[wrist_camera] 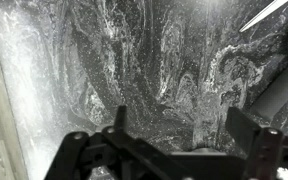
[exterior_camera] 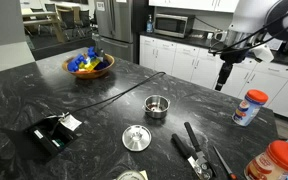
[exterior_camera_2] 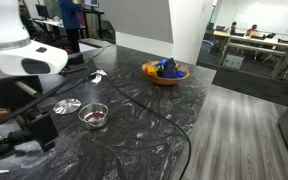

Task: Move the scissors closer to the silver lid

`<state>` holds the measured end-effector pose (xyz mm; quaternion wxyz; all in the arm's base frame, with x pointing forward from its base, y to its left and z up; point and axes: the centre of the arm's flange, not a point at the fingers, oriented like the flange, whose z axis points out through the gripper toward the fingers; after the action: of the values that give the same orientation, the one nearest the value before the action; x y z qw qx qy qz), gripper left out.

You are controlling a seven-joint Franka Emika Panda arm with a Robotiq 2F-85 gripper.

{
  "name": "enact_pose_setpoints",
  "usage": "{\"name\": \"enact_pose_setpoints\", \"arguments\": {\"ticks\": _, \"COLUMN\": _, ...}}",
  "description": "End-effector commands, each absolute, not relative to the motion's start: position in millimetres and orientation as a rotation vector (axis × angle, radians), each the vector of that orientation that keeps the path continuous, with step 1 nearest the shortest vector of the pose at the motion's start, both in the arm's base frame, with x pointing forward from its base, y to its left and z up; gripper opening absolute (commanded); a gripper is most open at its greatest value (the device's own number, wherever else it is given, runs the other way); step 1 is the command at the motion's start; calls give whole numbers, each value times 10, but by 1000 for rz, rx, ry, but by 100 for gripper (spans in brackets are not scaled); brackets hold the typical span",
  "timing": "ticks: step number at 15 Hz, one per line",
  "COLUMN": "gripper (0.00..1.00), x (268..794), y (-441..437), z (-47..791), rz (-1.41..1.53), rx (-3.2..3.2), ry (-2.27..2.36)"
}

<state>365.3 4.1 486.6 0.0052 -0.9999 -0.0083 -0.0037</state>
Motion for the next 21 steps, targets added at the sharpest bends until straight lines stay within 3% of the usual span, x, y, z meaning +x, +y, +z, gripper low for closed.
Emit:
{"name": "enact_pose_setpoints", "arguments": {"ticks": 1, "gripper": 100, "x": 3653, "y": 41, "z": 4866, "rz": -12, "rx": -3131, "ry": -26}}
{"name": "enact_pose_setpoints", "arguments": {"ticks": 13, "gripper": 100, "x": 3700, "y": 121, "z": 4872, "rz": -28, "rx": -3125, "ry": -68}}
{"name": "enact_pose_setpoints", "arguments": {"ticks": 21, "gripper": 100, "x": 3627, "y": 1217, "z": 4752, "rz": 12, "rx": -3027, "ry": -611}}
